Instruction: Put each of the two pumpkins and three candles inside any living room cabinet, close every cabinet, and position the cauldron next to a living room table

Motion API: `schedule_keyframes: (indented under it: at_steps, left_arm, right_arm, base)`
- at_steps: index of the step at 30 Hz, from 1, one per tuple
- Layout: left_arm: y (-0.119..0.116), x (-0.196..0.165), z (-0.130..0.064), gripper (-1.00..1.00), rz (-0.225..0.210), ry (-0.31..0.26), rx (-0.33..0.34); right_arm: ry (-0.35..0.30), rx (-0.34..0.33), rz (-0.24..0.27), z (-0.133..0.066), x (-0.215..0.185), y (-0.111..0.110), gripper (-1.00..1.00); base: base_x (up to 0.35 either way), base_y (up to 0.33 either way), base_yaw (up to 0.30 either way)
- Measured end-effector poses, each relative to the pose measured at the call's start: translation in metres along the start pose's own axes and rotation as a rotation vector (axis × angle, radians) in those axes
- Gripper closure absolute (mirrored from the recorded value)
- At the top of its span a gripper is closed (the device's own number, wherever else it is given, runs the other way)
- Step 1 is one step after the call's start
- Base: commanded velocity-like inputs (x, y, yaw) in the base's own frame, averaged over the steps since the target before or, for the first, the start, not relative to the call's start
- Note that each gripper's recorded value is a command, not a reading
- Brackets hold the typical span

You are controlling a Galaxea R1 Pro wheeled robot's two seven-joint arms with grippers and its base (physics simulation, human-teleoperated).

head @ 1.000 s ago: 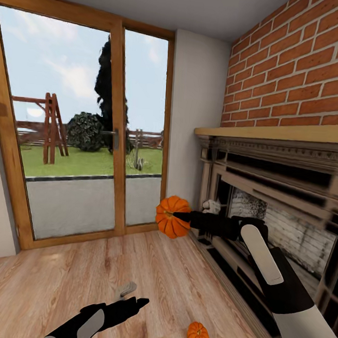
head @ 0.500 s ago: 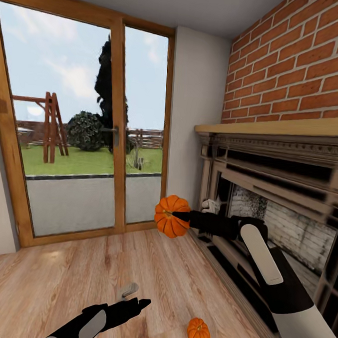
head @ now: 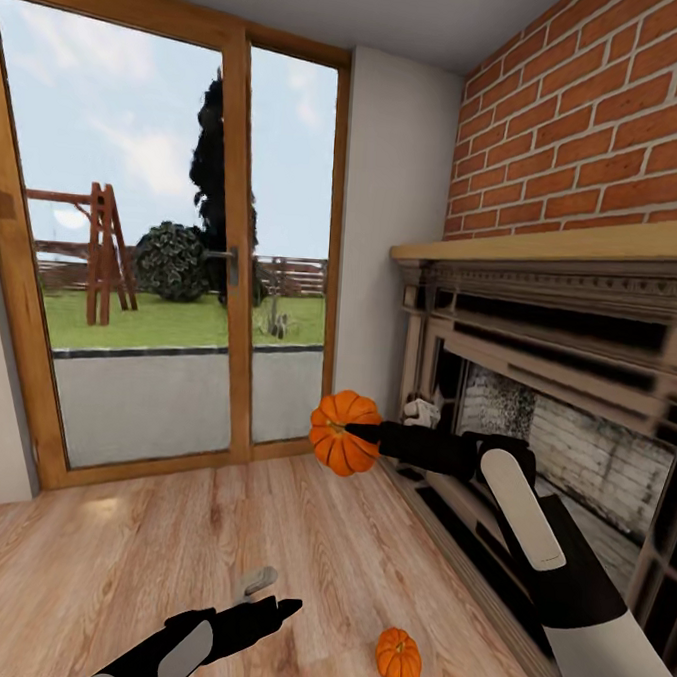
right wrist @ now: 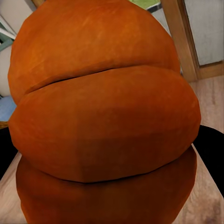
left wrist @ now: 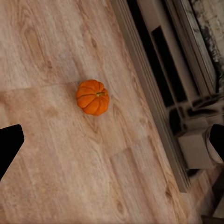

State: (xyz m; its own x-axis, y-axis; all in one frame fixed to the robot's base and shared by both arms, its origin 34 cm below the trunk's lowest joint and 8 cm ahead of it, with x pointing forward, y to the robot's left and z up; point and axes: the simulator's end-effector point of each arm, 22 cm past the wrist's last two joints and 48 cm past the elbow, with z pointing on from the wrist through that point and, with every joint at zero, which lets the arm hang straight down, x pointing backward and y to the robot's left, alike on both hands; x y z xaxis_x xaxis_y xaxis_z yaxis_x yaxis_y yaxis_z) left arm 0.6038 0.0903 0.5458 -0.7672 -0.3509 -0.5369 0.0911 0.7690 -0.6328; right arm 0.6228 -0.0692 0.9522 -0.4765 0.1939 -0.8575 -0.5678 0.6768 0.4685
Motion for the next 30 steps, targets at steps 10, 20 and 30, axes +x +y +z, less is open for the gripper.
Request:
schedule_keyframes:
  at_steps: [10, 20, 30]
  left_arm:
    - [0.013, 0.012, 0.009, -1.0, 0.003, -0.013, 0.001]
    - [0.026, 0.026, 0.018, -1.0, 0.003, -0.014, 0.001]
    - [0.039, 0.042, 0.027, -1.0, 0.003, -0.014, 0.001]
  right_arm:
    - [-0.004, 0.01, 0.0, 0.001, 0.019, -0.01, 1.0]
    - [-0.002, 0.002, -0.002, 0.003, 0.04, -0.015, 1.0]
    - [-0.001, 0.002, -0.001, 0.005, 0.062, -0.022, 1.0]
  base:
    - [0.0, 0.0, 0.0]
    - [0.0, 0.0, 0.0]
    - [0.0, 0.0, 0.0]
